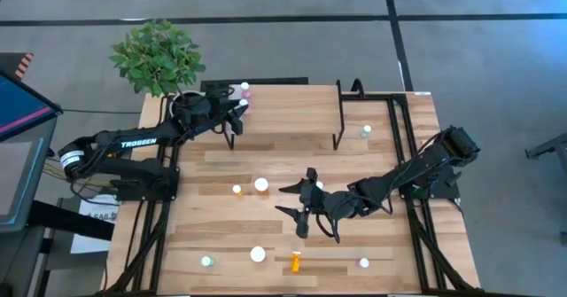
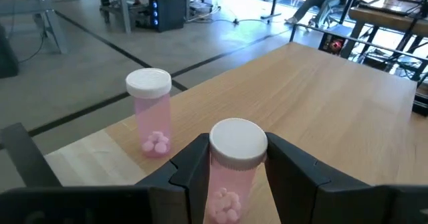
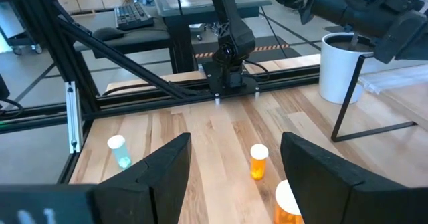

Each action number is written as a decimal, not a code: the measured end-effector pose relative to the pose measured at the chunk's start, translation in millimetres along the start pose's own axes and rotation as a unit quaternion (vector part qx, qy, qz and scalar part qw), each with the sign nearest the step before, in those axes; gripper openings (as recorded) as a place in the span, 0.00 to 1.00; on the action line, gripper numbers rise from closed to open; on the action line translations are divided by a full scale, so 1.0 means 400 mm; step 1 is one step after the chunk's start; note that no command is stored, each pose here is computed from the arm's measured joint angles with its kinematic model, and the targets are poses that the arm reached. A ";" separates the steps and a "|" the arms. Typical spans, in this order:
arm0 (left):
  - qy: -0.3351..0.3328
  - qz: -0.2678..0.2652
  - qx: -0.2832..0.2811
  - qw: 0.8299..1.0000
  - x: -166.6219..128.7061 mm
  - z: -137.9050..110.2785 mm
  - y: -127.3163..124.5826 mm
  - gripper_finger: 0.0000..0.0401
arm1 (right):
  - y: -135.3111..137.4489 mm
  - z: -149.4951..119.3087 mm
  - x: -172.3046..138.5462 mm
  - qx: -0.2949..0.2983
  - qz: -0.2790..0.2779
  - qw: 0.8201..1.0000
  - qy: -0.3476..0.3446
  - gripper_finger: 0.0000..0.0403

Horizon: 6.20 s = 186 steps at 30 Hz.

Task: Pick and place medicine bottles onto shelf by color
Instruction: Put the left pink pill bottle on the shelf aligned with the other pink pill bottle, then put the pink pill bottle on the shelf aligned with the other pink pill bottles

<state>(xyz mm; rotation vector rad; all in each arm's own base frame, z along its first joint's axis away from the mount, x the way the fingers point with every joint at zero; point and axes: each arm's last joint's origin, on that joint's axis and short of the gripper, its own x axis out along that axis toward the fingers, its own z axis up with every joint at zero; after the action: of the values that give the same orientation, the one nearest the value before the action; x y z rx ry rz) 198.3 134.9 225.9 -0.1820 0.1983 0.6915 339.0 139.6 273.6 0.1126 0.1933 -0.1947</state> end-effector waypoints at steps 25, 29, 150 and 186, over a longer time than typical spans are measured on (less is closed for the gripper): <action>0.013 -0.017 0.008 1.000 0.002 -0.006 -0.002 0.48 | 0.000 0.000 0.000 0.006 0.000 1.000 0.001 0.63; 0.017 -0.017 0.010 1.000 0.001 -0.008 -0.002 0.52 | 0.000 -0.001 0.000 0.008 0.000 1.000 0.001 0.63; -0.124 -0.392 0.033 0.911 -0.396 -0.130 -0.281 0.52 | 0.259 -0.269 -0.474 0.247 -0.153 0.865 0.409 0.63; -0.119 -0.390 0.033 0.912 -0.394 -0.133 -0.281 0.52 | 0.298 -0.509 -0.437 0.161 -0.237 0.887 0.364 0.58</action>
<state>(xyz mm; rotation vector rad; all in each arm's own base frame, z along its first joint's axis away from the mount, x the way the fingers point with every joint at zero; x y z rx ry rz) 145.8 -58.9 223.9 -0.0955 -0.0910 -0.0962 158.1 313.8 121.1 0.4725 0.9461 -0.6737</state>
